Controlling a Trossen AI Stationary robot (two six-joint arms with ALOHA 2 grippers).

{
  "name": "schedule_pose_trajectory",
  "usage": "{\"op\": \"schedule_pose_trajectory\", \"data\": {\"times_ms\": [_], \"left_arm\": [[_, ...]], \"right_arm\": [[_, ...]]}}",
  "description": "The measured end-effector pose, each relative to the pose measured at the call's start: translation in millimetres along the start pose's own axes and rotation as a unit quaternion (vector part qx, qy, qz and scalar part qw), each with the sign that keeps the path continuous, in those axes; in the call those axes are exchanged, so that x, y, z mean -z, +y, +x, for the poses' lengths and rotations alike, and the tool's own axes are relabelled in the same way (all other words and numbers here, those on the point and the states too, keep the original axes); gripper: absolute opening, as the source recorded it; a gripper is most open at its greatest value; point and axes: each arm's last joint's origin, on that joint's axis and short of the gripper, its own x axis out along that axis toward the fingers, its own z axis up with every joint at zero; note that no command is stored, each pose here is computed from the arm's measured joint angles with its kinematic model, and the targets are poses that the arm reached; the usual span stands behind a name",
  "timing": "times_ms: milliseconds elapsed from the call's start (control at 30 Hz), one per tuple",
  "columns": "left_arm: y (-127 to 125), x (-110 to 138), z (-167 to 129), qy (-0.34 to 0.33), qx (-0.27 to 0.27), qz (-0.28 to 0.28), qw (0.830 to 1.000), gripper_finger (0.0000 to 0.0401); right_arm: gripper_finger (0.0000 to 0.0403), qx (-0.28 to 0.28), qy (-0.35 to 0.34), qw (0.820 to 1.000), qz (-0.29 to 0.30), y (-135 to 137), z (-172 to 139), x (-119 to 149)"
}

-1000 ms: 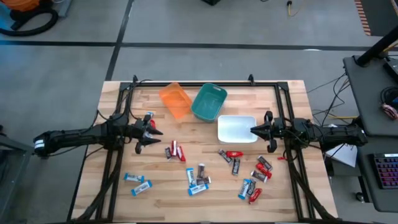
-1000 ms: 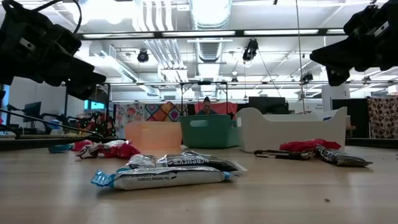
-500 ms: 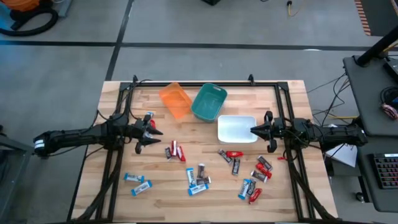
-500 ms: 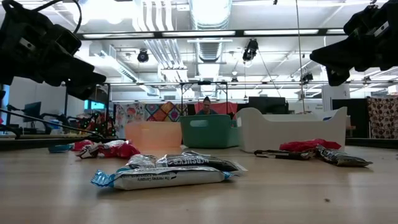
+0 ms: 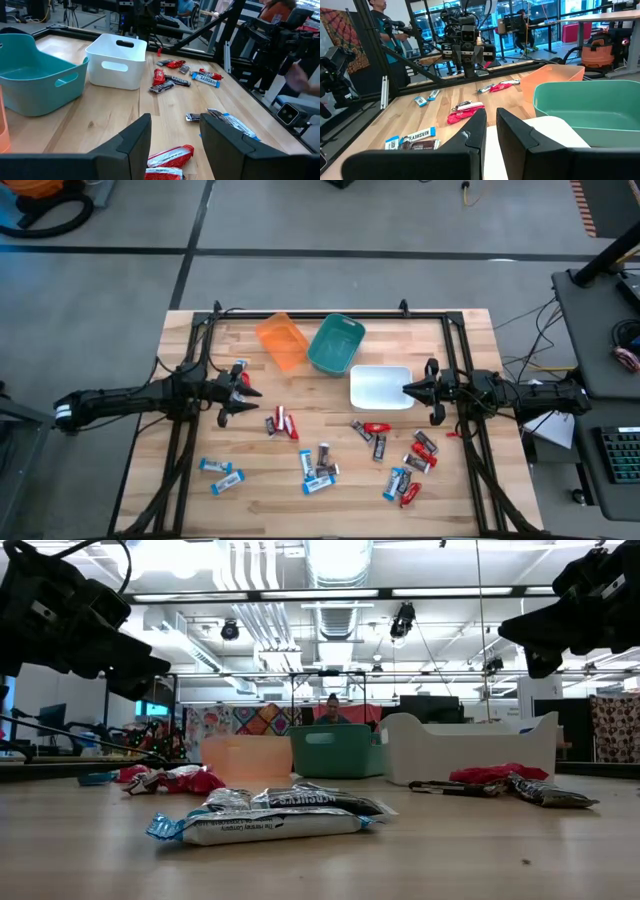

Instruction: Sort candy

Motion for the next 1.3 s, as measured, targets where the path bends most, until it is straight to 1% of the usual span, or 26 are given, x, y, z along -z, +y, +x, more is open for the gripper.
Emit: {"op": "schedule_pose_trajectory", "data": {"times_ms": [167, 233, 267, 333, 367, 433, 533, 667, 767, 867, 967, 1033, 1100, 1133, 1167, 1233, 1300], "left_arm": [[0, 0, 0, -0.003, -0.003, 0.006, 1.0, 0.0153], [0, -6, 0, -0.029, -0.014, 0.004, 0.999, 0.0153], [-1, -9, 0, -0.048, -0.01, -0.019, 0.999, 0.0153], [-2, -17, -1, -0.087, 0.005, -0.082, 0.993, 0.0153], [-3, -21, -2, -0.107, 0.013, -0.102, 0.989, 0.0153], [-5, -28, -4, -0.142, 0.027, -0.115, 0.983, 0.0153], [-9, -42, -9, -0.207, 0.056, -0.118, 0.97, 0.0153], [-12, -52, -13, -0.26, 0.076, -0.087, 0.959, 0.0153], [-14, -58, -15, -0.297, 0.081, -0.079, 0.948, 0.0153], [-15, -62, -15, -0.319, 0.086, -0.074, 0.941, 0.0153], [-13, -70, -9, -0.32, 0.061, -0.082, 0.942, 0.0153], [-12, -77, -2, -0.318, 0.033, -0.078, 0.944, 0.0153], [-9, -84, 7, -0.297, 0.016, -0.083, 0.951, 0.0153], [-8, -87, 11, -0.281, 0.011, -0.091, 0.955, 0.0153], [-7, -91, 17, -0.259, 0.005, -0.103, 0.96, 0.0153], [-4, -96, 27, -0.202, -0.015, -0.117, 0.972, 0.0153], [0, -100, 36, -0.13, -0.046, -0.118, 0.983, 0.0153]], "right_arm": [[0.0038, 0.0, 0.0, 1.0, 0.0, 0, 0, 0], [0.0038, 0.0, 0.0, 1.0, 0.0, 0, 0, 0], [0.0038, 0.0, 0.0, 1.0, -0.002, 0, 0, 0], [0.0038, 0.0, 0.0, 1.0, -0.017, 0, 0, 0], [0.0038, 0.0, 0.0, 1.0, -0.022, 0, 0, 0], [0.0038, -0.001, -0.005, 1.0, -0.028, 0, 0, -1], [0.0038, -0.005, -0.028, 0.999, 0.019, 1, 0, -5], [0.0038, -0.011, -0.049, 0.996, 0.08, 1, 0, -10], [0.0038, -0.017, -0.049, 0.989, 0.142, 2, 0, -10], [0.0038, -0.039, -0.021, 0.98, 0.195, 4, 0, -12], [0.0038, -0.04, 0.014, 0.971, 0.236, 6, 0, -21], [0.0038, -0.026, 0.045, 0.966, 0.255, 7, 0, -29], [0.0038, -0.005, 0.088, 0.96, 0.267, 9, 1, -37], [0.0038, 0.01, 0.114, 0.953, 0.28, 10, 0, -41], [0.0038, 0.029, 0.142, 0.944, 0.297, 10, -1, -45], [0.0038, 0.069, 0.196, 0.918, 0.337, 11, -1, -51], [0.0038, 0.118, 0.26, 0.884, 0.371, 12, -1, -54]]}}
